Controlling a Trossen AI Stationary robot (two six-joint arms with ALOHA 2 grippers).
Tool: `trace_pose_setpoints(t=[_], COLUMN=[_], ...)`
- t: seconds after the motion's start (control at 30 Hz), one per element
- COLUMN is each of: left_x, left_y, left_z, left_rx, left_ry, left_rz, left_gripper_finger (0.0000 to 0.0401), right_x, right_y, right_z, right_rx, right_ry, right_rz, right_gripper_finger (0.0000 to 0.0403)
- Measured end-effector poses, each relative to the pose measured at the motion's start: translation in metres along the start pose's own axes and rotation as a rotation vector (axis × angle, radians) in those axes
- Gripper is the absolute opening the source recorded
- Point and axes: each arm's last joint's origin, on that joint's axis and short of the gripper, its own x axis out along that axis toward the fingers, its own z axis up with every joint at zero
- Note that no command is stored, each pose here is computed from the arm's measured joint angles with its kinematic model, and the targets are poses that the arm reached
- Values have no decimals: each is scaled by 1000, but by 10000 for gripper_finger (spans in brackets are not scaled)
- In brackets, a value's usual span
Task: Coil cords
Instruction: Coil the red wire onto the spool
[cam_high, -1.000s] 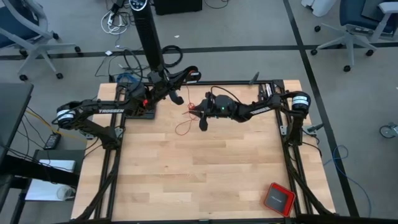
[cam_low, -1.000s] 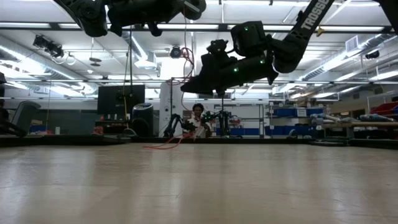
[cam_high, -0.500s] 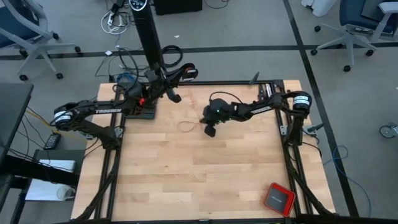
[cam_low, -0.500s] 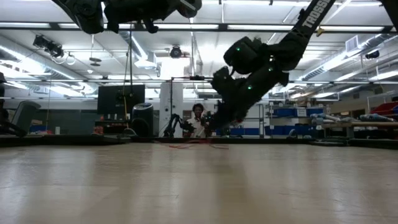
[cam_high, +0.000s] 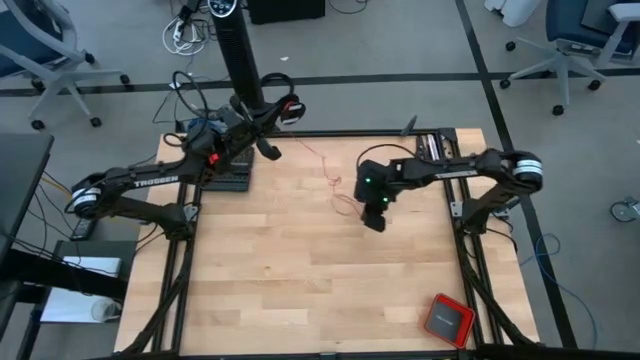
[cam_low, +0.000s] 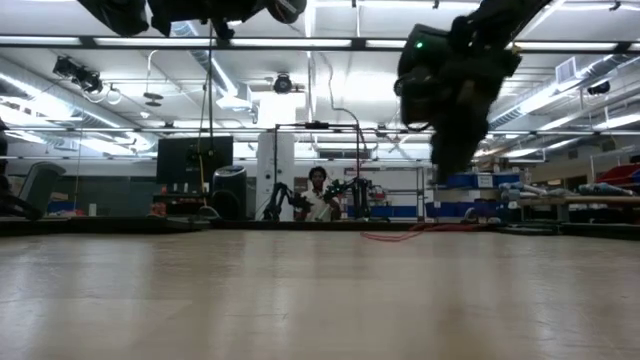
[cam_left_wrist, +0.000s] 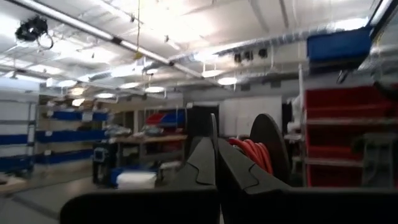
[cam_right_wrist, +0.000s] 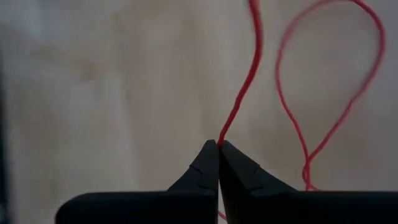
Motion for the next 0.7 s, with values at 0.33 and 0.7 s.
trace_pose_setpoints(t=[0.33, 0.7], left_x=[-3, 5], left_y=[1, 3], left_z=[2, 14], left_rx=[45, 163], left_ry=[84, 210], left_rz=[19, 49], left_gripper_finger=[0, 0], right_x=[-26, -24], right_y=[11, 21], right_z=[-41, -59], right_rx=[190, 274], right_ry=[332, 497], right_rz=[22, 150], right_gripper_finger=[1, 1])
